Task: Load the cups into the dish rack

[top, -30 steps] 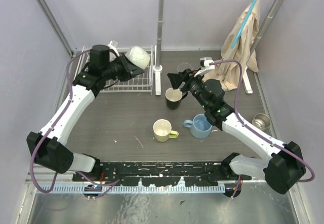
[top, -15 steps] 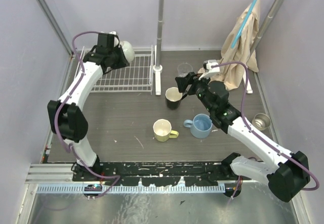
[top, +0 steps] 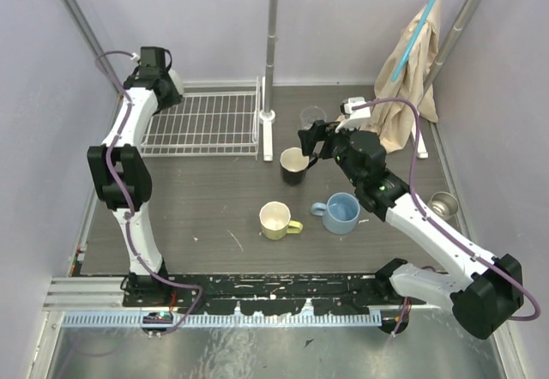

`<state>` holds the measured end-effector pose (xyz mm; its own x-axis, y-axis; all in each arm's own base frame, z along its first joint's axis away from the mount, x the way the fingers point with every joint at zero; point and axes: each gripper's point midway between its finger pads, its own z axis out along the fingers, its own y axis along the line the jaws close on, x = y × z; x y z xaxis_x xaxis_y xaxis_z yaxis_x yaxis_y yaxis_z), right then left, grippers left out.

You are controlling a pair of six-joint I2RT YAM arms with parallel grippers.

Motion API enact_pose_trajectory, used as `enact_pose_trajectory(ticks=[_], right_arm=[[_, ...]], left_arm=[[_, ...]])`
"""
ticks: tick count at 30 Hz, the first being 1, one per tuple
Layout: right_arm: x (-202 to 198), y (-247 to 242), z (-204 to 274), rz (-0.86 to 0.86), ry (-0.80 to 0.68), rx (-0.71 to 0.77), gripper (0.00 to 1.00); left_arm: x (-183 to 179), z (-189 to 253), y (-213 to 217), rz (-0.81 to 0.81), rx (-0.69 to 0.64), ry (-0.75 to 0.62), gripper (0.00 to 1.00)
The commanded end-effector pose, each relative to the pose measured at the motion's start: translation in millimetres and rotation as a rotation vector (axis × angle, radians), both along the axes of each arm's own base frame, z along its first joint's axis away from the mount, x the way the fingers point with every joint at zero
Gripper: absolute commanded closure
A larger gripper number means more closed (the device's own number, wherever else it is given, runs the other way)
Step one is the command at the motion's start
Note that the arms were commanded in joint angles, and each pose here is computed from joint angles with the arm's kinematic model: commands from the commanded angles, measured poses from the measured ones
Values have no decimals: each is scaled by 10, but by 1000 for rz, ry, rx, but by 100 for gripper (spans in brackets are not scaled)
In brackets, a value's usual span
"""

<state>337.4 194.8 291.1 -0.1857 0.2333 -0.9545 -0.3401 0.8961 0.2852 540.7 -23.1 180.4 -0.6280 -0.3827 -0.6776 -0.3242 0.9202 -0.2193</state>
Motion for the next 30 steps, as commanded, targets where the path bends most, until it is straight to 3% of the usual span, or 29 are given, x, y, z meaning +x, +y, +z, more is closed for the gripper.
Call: enact_pose_trajectory(ticks=[1, 12, 30], right_arm=[[96, -142, 184, -69, -51, -22, 13], [191, -290, 0, -102, -9, -59, 13], [296, -308, -215, -91, 44, -85, 13]], left_arm=[[312, 231, 164, 114, 35, -128, 100], [645, -143, 373, 236, 96, -102, 100], [635, -385, 747, 257, 195, -44, 100]])
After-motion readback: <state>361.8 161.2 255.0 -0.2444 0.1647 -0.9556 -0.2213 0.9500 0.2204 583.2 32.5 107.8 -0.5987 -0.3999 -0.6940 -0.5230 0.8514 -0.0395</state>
